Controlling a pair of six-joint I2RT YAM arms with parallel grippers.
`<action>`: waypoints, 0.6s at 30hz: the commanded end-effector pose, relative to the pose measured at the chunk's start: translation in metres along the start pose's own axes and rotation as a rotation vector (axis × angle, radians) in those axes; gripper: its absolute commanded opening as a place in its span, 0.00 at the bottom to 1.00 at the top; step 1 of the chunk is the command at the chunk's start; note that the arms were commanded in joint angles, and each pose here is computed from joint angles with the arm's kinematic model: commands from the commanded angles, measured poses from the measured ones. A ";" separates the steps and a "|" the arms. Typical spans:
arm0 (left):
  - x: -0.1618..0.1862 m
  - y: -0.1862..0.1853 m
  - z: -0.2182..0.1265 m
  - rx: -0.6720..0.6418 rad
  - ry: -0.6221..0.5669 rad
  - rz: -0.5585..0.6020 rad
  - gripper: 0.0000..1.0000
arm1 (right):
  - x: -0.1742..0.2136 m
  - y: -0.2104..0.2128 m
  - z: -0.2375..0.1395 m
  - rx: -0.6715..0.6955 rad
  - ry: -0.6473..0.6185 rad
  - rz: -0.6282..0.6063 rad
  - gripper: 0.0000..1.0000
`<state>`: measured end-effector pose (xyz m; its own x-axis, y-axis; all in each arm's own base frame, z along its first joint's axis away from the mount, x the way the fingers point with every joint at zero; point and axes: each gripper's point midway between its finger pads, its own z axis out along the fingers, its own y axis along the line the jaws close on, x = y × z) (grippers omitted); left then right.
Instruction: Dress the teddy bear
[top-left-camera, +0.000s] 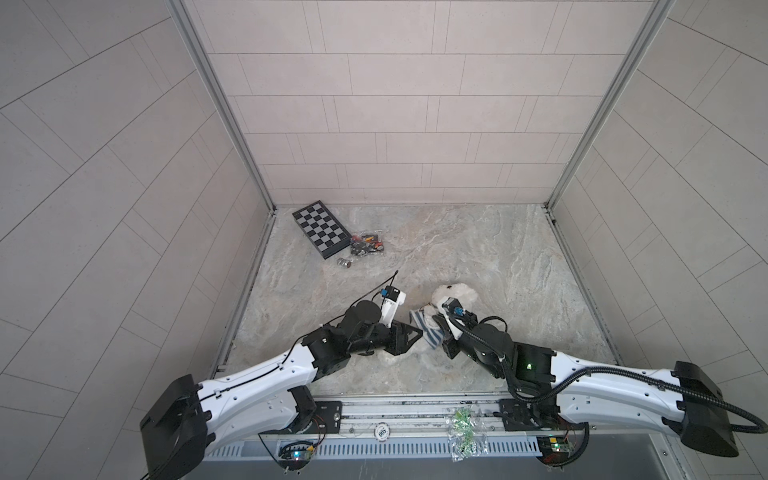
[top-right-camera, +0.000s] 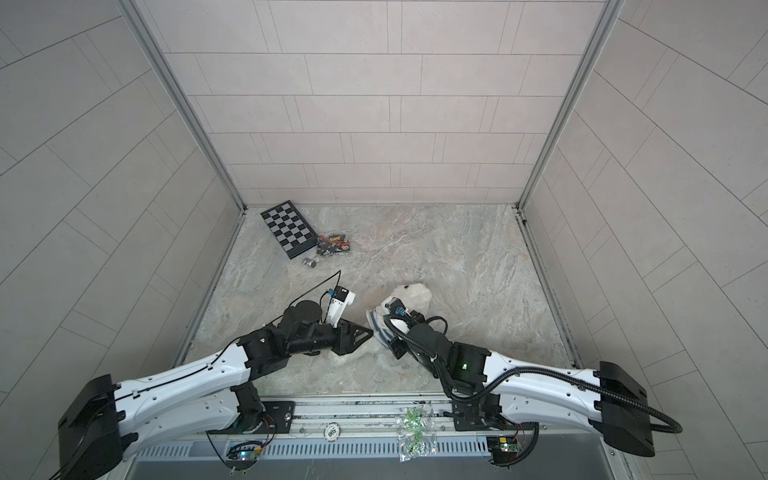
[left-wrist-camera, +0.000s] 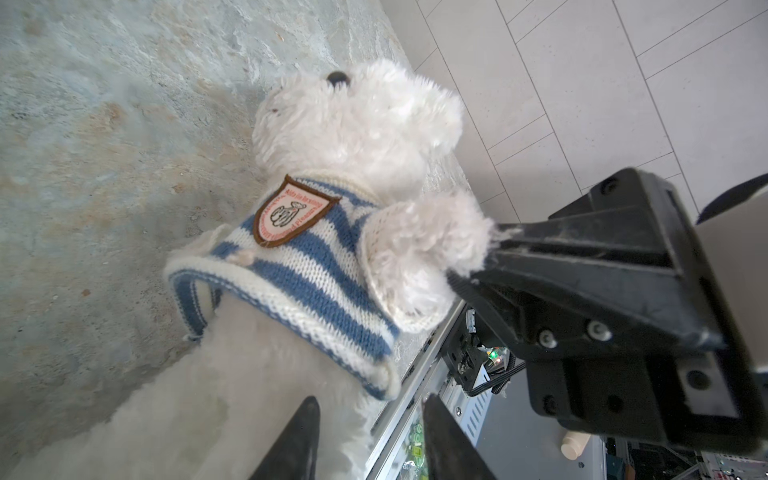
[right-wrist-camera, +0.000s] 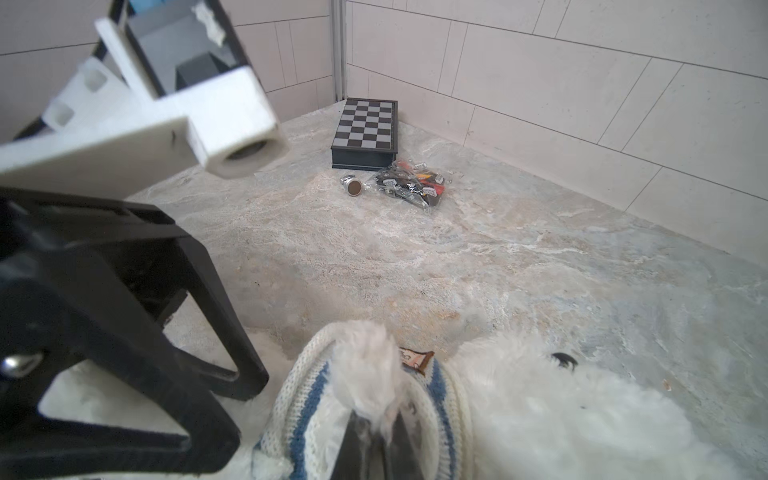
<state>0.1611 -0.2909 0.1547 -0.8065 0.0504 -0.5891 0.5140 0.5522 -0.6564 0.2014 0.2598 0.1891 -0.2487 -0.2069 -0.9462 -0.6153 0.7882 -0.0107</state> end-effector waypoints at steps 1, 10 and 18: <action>-0.004 -0.003 0.006 -0.003 -0.006 0.009 0.45 | -0.018 0.000 0.002 0.011 -0.037 0.082 0.00; -0.013 0.006 0.020 -0.046 -0.022 0.000 0.22 | -0.020 0.008 -0.003 -0.032 -0.028 0.123 0.00; -0.011 0.034 0.020 -0.093 -0.022 -0.040 0.00 | -0.019 0.002 -0.020 -0.046 -0.023 0.156 0.00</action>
<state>0.1847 -0.2953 0.1324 -0.8255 0.0260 -0.5639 0.4582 0.6142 -0.6425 0.1934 0.2548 0.1901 -0.3303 -0.1500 -0.9319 -0.6067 0.7901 0.0879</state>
